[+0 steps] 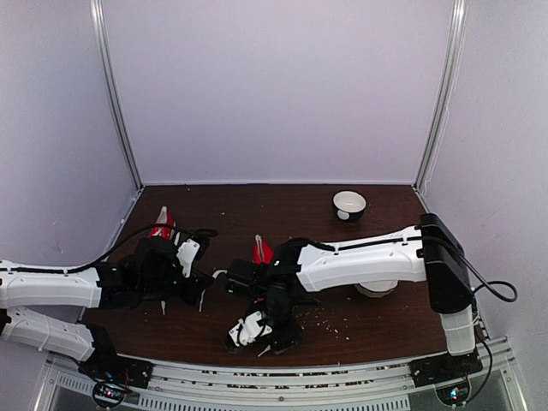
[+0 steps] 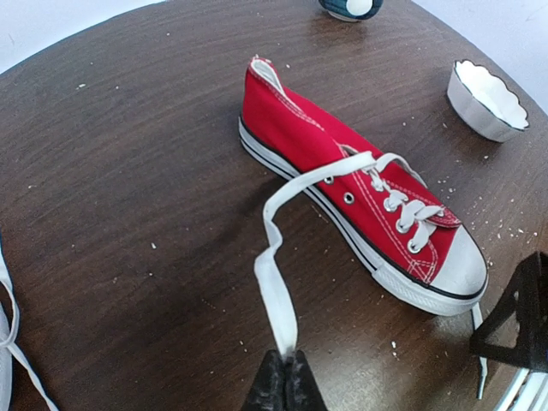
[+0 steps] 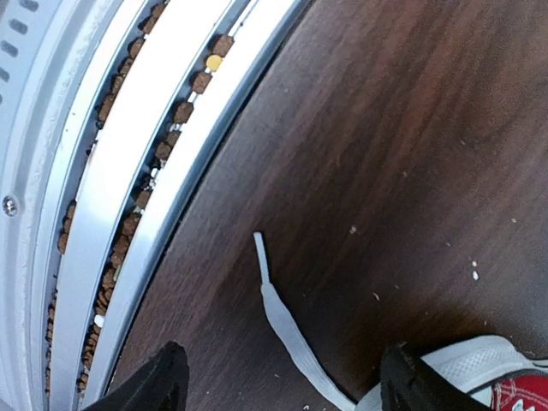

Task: Tie the shoes
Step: Pick up the shoelace from the center of the board.

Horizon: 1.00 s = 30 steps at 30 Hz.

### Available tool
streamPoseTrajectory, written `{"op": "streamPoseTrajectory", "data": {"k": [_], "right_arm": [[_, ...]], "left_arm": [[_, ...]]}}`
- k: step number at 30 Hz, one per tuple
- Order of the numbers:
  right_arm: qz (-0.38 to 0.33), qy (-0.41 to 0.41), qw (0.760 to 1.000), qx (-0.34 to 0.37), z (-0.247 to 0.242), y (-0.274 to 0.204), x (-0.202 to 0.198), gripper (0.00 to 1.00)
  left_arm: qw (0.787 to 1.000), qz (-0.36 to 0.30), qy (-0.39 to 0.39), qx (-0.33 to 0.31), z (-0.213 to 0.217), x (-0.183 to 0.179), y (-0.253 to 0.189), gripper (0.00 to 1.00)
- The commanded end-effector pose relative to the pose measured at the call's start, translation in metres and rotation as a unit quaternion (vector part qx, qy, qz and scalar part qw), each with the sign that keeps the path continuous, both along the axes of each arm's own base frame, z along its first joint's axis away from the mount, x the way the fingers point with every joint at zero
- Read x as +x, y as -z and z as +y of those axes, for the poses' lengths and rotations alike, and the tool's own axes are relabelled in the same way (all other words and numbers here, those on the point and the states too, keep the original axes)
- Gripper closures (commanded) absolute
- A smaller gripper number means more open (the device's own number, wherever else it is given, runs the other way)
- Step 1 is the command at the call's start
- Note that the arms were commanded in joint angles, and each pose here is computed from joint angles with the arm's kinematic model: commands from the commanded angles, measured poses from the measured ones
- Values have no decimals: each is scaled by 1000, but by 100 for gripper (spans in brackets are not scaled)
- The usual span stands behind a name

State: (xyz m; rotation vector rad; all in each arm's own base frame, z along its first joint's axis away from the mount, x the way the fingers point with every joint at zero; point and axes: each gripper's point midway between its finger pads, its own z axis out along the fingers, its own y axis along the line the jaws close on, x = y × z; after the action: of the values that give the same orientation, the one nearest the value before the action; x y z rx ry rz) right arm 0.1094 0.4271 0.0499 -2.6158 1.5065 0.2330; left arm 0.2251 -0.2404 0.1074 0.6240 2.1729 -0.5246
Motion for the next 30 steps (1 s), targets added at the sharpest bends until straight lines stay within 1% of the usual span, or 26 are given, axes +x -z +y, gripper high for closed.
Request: {"op": "streamPoseTrajectory", "data": {"k": [1, 4, 9, 11, 13, 16, 19, 21, 22, 25, 28, 30], "right_arm": [[-33, -79, 992, -98, -20, 14, -8, 27], [-47, -98, 989, -101, -14, 24, -11, 31], [-65, -91, 988, -109, -8, 37, -2, 53], [-69, -85, 987, -114, -8, 41, 0, 65], [-70, -80, 987, -117, -9, 43, 0, 82], [-70, -76, 987, -126, -15, 46, -2, 100], [-72, -52, 989, -119, -14, 43, -2, 100], [-76, -31, 992, -96, -12, 37, 0, 100], [-79, 10, 996, -45, -8, 21, 6, 100], [-47, 83, 995, 32, -9, -8, 16, 100], [-23, 163, 981, 103, -21, -32, 35, 100], [-18, 215, 964, 156, -32, -55, 51, 100]], "left_arm": [[1000, -14, -14, -17, 2, 4, -9, 100], [1000, -12, -13, -18, 1, 4, -9, 100], [1000, -12, -12, -15, 1, 5, -7, 100], [1000, -12, -12, -15, 0, 5, -7, 100], [1000, -13, -13, -14, 1, 5, -7, 100], [1000, -14, -14, -13, 1, 5, -8, 100], [1000, -16, -15, -14, 2, 5, -8, 100], [1000, -17, -16, -14, 3, 6, -9, 100], [1000, -17, -16, -13, 3, 5, -8, 100], [1000, -17, -15, -12, 2, 6, -8, 100], [1000, -16, -15, -9, 2, 6, -6, 100], [1000, -16, -16, -6, 3, 6, -5, 100]]}}
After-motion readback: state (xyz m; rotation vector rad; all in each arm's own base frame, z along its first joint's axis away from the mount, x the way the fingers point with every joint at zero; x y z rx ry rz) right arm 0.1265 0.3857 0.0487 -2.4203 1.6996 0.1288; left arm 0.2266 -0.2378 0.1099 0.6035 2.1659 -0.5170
